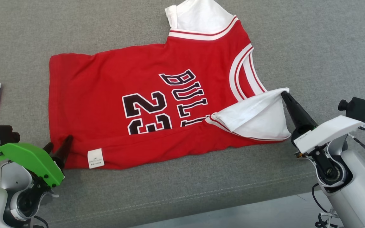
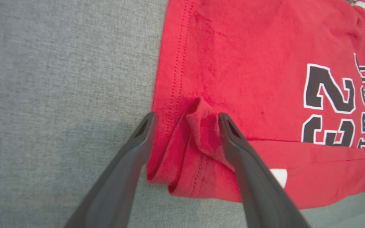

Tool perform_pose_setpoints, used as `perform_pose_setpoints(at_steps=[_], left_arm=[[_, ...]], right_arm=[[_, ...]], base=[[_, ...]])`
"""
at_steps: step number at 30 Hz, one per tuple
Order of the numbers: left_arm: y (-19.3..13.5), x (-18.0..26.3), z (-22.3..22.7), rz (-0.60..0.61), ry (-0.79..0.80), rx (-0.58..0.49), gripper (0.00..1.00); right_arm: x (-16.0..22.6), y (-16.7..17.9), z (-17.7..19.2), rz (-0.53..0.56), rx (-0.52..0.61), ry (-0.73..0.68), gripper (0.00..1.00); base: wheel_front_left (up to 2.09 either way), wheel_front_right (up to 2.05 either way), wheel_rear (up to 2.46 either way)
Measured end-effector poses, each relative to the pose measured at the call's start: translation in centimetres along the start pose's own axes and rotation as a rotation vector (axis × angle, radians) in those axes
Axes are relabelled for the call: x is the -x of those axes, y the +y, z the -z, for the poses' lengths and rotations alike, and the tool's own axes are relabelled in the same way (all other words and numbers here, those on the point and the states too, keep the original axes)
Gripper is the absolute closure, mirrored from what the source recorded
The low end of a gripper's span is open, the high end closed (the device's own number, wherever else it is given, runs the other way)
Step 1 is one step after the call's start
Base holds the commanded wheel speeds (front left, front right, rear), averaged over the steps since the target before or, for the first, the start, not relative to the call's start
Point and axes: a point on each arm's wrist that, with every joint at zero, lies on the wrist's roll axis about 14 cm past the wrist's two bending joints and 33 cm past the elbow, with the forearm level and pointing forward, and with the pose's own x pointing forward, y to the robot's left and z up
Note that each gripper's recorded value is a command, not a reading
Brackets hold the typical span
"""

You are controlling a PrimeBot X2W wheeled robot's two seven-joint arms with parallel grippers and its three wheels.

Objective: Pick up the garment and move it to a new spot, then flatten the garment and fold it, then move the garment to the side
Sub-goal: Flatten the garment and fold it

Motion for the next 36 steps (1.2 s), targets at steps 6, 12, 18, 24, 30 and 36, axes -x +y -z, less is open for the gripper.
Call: perform_pose_setpoints(at_steps=[6,12,18,24,30,36], left_arm=[[-0.1,0.0,-0.5,-0.001,-0.042,0.034,0.00],[1.0,0.7,-2.5,-0.033,-0.146,0.110,0.00],[1.5,1.3,-3.9,-0.041,-0.259,0.204,0.00],[2.3,2.4,-1.1,-0.064,-0.268,0.332,0.00],[1.5,3.3,1.6,-0.047,-0.276,0.478,0.00],[2.1,3.9,3.3,-0.070,-0.273,0.559,0.00]], right_arm=[[0.0,-0.4,-0.5,0.019,0.000,-0.043,0.00],[0.2,-1.6,-2.5,0.069,0.023,-0.144,0.00],[0.2,-1.6,-2.0,0.076,0.014,-0.162,0.00],[1.5,-1.7,-0.9,0.084,-0.006,-0.158,0.00],[3.9,-2.3,1.4,0.116,-0.050,-0.142,0.00],[5.5,-2.9,4.1,0.156,-0.111,-0.101,0.00]], base=[[0.00,0.00,0.00],[0.00,0.00,0.00],[0.00,0.00,0.00],[0.00,0.00,0.00],[0.00,0.00,0.00],[0.00,0.00,0.00]])
